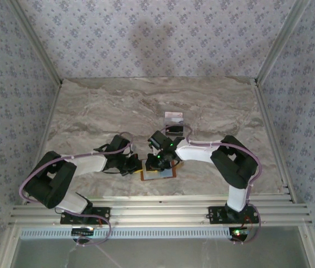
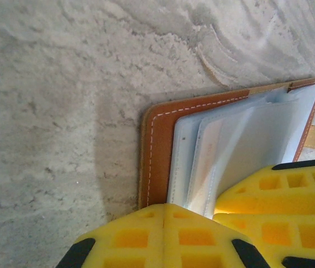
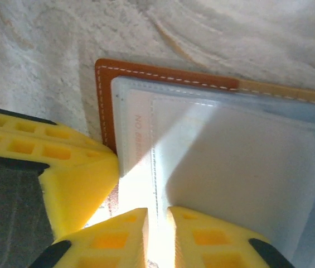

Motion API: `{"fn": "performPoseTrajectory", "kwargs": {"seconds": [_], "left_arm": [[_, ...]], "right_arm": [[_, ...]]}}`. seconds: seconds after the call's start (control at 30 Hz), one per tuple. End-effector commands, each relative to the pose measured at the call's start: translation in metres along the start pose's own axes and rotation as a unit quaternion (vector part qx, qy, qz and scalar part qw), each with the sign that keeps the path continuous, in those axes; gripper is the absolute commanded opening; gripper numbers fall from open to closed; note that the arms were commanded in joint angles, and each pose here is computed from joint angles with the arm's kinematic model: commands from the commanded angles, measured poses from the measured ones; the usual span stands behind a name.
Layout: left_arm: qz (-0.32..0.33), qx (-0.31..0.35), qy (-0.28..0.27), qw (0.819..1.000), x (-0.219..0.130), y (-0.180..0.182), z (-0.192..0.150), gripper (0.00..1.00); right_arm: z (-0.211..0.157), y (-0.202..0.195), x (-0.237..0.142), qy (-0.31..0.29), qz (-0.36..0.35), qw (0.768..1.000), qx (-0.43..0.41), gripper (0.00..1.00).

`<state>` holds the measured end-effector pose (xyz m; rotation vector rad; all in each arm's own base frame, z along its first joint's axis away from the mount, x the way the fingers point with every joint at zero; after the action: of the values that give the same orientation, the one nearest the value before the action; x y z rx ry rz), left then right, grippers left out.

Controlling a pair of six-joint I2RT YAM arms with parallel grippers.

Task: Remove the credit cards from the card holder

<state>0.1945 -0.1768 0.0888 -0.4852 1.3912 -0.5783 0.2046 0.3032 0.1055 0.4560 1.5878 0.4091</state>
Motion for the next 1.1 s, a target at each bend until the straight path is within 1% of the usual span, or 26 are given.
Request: {"fn": "performPoseTrajectory", "kwargs": {"seconds": [0.0, 0.23, 0.3, 0.37, 0.5, 0.53, 0.77, 0.97, 1.07], "left_arm": [[0.013, -0.010, 0.016, 1.000, 0.003, 0.005, -0.007, 0.00], [0.012, -0.010, 0.013, 1.000, 0.002, 0.005, -0.007, 0.01], [0.012, -0.009, 0.013, 1.000, 0.002, 0.004, -0.007, 0.01], [0.012, -0.009, 0.012, 1.000, 0.001, 0.004, -0.007, 0.00], [0.012, -0.009, 0.012, 1.000, 0.001, 0.004, -0.006, 0.01], [0.012, -0.009, 0.012, 1.000, 0.001, 0.003, -0.007, 0.01], [0.016, -0.006, 0.011, 1.000, -0.001, 0.002, -0.005, 0.01], [0.019, -0.005, 0.009, 1.000, -0.003, 0.001, -0.005, 0.01], [0.018, -0.003, 0.007, 1.000, -0.006, -0.002, -0.004, 0.01]], "right_arm": [[-0.008, -0.022, -0.003, -0.001, -0.091, 0.996, 0.013, 0.24], [-0.009, -0.016, -0.015, -0.025, -0.142, 0.989, -0.009, 0.38], [-0.011, -0.018, -0.019, -0.028, -0.171, 0.985, -0.014, 0.44], [-0.010, -0.017, -0.024, -0.034, -0.191, 0.981, -0.022, 0.47], [-0.012, -0.023, -0.028, -0.039, -0.227, 0.973, -0.030, 0.49], [-0.009, -0.014, -0.033, -0.050, -0.222, 0.973, -0.035, 0.49], [-0.011, -0.018, -0.046, -0.056, -0.242, 0.968, -0.032, 0.51], [-0.006, -0.028, -0.053, -0.068, -0.256, 0.964, -0.021, 0.50], [-0.008, -0.043, -0.052, -0.061, -0.271, 0.961, -0.012, 0.49]]}}
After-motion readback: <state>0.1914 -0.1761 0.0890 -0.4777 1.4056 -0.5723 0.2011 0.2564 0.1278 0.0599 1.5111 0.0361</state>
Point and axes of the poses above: each hand's point on the last joint's axis, 136 mm out from that joint toward the fingers, its own x axis out along the fingers, its own y axis along the line the jaws close on, z = x × y, the point moved 9 cm from there along -x, back along the fingers, and after that the axes turned 12 degrees about x, right-handed, at the moved point
